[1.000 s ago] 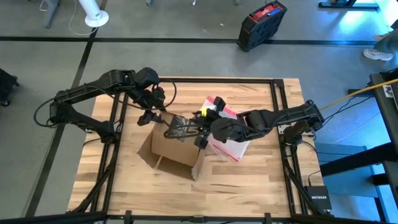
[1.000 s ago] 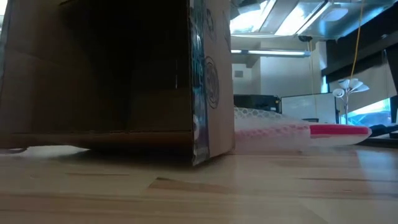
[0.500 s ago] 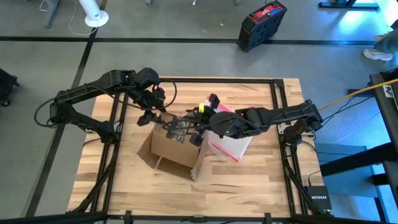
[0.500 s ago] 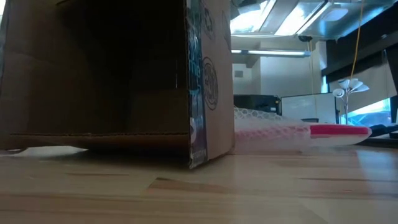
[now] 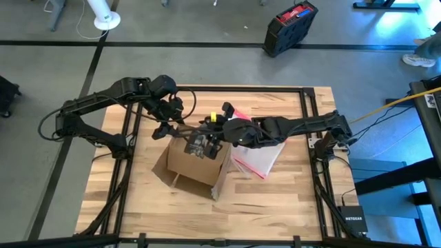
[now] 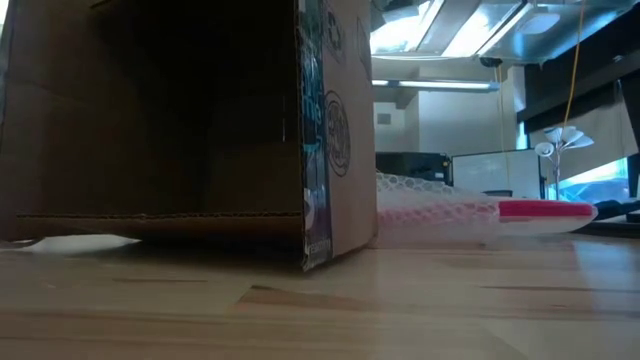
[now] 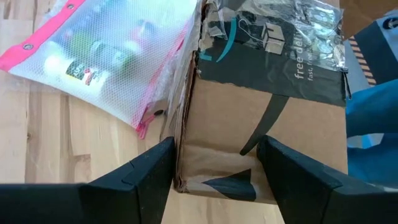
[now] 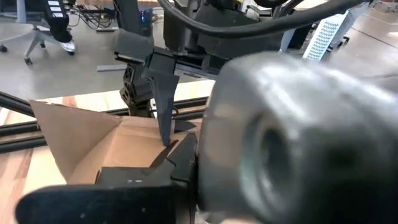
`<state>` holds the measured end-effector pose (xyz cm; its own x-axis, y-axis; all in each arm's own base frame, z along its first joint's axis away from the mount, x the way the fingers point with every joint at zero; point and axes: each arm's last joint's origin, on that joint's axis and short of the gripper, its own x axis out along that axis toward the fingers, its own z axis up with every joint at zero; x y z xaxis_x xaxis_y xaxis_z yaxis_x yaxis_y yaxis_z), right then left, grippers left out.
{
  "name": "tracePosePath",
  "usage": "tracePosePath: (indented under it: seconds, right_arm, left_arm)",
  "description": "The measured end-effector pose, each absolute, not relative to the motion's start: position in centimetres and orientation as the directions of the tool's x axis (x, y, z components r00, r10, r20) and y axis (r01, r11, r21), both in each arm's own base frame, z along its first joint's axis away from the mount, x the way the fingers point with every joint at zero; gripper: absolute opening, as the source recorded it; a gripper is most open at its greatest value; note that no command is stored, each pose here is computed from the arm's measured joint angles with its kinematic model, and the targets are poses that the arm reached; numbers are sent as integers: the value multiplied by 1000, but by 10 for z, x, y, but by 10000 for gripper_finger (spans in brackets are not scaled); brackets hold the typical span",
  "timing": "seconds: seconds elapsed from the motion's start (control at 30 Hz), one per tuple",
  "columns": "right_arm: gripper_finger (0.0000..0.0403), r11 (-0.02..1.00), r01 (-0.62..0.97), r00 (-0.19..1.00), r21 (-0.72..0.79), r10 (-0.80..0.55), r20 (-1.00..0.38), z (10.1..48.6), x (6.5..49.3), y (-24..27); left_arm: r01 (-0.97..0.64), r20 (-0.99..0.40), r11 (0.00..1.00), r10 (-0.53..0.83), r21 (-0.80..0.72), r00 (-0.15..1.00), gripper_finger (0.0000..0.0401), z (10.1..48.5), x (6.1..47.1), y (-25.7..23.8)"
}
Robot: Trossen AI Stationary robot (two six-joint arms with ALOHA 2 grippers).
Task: Unpack boxes
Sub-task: Break down the cardboard box with the gray cutter until it is fully flat
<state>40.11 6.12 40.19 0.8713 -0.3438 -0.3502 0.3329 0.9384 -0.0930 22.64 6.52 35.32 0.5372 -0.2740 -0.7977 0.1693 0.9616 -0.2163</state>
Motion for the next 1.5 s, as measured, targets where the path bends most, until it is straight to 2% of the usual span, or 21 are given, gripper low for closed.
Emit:
tracePosePath:
  seconds: [0.73, 1.07, 1.5]
  right_arm:
    - [71, 937, 332, 842, -103, -344, -416, 401, 390, 63]
    - [71, 926, 339, 790, -167, -376, -484, 406, 367, 68]
    - [71, 940, 326, 831, -98, -335, -443, 414, 368, 65]
  left_arm:
    - [173, -790, 964, -265, -202, 553, 230, 354, 228, 67]
    - [155, -807, 966, -259, -208, 530, 230, 353, 223, 70]
    - [153, -792, 964, -266, -218, 550, 230, 354, 223, 70]
